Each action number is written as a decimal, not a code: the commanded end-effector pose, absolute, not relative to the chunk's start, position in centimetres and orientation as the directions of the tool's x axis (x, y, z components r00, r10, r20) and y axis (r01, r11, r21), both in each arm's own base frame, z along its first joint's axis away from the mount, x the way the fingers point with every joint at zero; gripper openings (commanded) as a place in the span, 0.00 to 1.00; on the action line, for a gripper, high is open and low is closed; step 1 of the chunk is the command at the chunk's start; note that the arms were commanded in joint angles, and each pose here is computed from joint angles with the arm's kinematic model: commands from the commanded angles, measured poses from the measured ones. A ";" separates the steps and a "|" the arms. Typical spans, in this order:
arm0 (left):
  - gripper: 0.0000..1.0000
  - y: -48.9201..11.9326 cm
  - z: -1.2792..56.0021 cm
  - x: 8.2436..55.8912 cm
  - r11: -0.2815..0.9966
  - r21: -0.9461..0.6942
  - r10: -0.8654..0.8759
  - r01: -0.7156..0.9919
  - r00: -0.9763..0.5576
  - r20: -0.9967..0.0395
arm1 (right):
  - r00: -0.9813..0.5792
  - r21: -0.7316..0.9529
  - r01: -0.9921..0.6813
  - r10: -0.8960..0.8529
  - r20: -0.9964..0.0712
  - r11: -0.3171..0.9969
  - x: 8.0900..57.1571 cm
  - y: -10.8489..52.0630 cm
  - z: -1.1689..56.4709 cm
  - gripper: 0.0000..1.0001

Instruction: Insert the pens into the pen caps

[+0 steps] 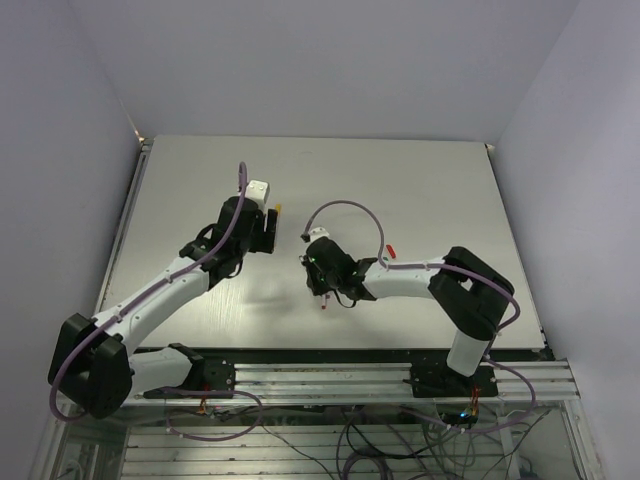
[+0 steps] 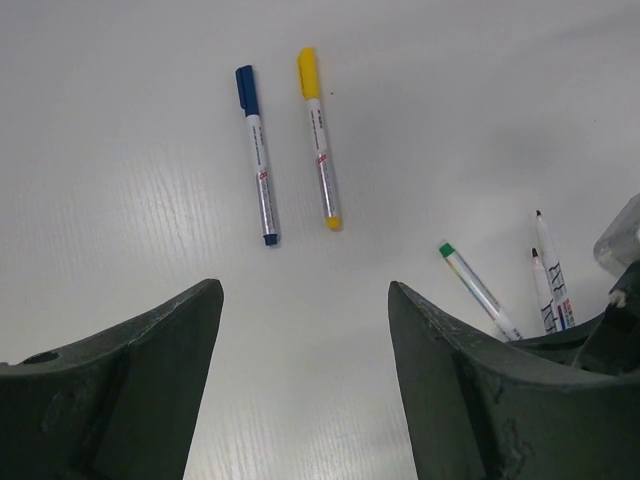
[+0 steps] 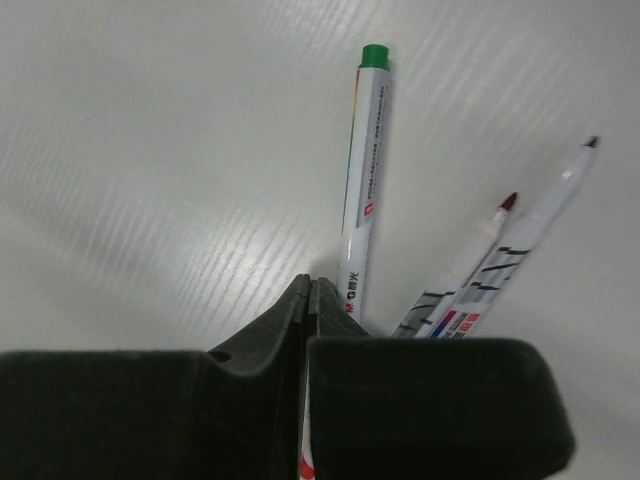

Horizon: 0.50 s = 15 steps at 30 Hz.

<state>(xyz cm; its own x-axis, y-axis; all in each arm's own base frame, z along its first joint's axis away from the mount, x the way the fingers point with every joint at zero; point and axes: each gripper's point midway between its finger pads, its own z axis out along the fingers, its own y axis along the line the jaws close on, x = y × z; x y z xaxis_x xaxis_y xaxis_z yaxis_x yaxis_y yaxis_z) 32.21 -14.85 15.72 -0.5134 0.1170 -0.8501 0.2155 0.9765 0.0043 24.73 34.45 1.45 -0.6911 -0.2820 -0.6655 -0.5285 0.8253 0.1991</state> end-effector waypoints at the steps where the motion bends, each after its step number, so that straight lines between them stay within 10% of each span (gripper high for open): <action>1: 0.78 -15.7 16.0 32.5 0.972 -0.030 0.095 0.231 -0.507 -0.857 | -0.743 0.140 -0.450 -0.282 -0.608 0.882 25.0 30.9 -0.4 0.00; 15: 0.78 -19.9 15.0 32.3 0.759 0.143 0.437 0.635 -0.335 -0.835 | -0.674 0.216 -0.482 -0.202 -0.711 0.849 26.2 31.9 5.7 0.00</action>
